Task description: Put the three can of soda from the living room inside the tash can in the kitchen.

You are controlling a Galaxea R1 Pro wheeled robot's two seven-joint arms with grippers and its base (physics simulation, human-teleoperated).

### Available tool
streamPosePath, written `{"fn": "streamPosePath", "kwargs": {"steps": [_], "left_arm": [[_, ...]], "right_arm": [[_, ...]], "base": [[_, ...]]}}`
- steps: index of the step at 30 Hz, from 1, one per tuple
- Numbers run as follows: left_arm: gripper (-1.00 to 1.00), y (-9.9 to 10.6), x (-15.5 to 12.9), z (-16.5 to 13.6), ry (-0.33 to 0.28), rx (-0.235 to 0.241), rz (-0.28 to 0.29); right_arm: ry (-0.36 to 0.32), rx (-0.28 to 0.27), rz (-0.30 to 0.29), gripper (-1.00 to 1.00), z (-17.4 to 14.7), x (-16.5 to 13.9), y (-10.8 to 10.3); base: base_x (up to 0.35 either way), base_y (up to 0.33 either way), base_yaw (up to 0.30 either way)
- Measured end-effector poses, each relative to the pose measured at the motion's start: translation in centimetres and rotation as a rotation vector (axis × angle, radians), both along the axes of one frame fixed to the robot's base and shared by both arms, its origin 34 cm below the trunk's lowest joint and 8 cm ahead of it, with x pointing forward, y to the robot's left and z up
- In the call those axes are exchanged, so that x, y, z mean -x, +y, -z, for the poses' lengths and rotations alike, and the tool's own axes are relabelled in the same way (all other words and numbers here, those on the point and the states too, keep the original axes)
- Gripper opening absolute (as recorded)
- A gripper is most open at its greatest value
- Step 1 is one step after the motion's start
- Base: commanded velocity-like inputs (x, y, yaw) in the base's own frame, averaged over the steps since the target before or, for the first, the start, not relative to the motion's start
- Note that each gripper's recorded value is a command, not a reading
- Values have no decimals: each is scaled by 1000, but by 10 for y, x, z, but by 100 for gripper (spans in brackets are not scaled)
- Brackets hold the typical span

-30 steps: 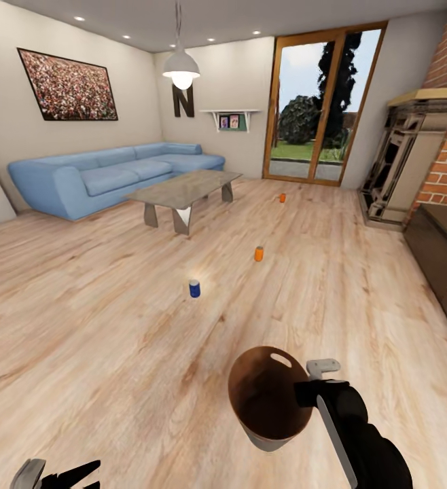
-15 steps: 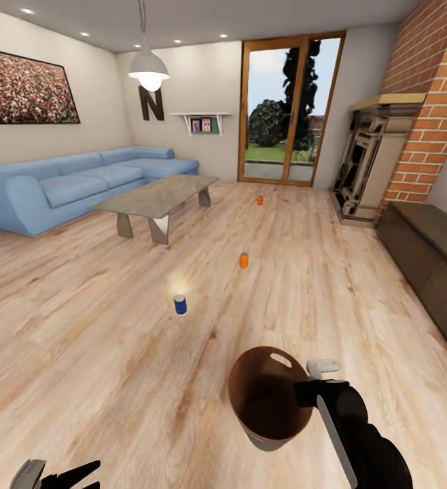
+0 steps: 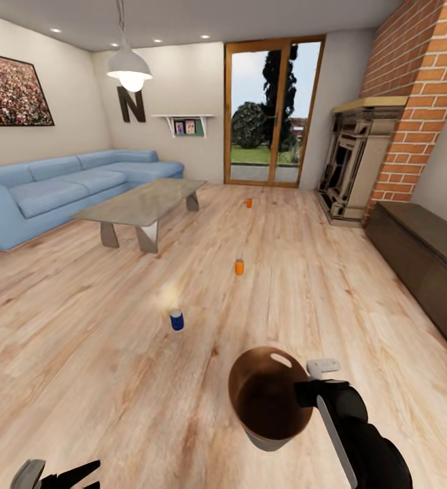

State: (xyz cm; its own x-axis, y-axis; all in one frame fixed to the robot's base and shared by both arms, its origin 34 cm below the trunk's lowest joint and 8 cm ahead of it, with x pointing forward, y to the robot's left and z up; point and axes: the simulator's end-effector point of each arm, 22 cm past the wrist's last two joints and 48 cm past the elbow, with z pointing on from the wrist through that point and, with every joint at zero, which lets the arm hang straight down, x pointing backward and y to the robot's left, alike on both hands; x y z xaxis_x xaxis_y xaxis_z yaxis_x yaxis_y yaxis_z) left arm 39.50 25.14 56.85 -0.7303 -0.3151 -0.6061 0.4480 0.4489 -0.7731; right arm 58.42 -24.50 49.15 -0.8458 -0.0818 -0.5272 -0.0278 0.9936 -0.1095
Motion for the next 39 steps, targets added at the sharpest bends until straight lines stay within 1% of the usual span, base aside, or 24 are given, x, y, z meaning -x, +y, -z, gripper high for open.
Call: {"fn": "streamPosePath", "kwargs": {"steps": [5, 9, 19, 39], "left_arm": [[100, 0, 0, -1, -3, 0, 0], [100, 0, 0, -2, -6, 0, 0], [100, 0, 0, -4, -15, 0, 0], [100, 0, -1, -9, -33, -1, 0]], "right_arm": [[-3, -12, 0, -100, -1, 0, 2], [-6, -2, 0, -100, -3, -1, 0], [-14, -7, 0, -100, -7, -1, 1], [-33, -6, 0, -100, -15, -3, 1]], "base": [[253, 275, -229], [253, 275, -239], [261, 267, -253], [310, 189, -254]]}}
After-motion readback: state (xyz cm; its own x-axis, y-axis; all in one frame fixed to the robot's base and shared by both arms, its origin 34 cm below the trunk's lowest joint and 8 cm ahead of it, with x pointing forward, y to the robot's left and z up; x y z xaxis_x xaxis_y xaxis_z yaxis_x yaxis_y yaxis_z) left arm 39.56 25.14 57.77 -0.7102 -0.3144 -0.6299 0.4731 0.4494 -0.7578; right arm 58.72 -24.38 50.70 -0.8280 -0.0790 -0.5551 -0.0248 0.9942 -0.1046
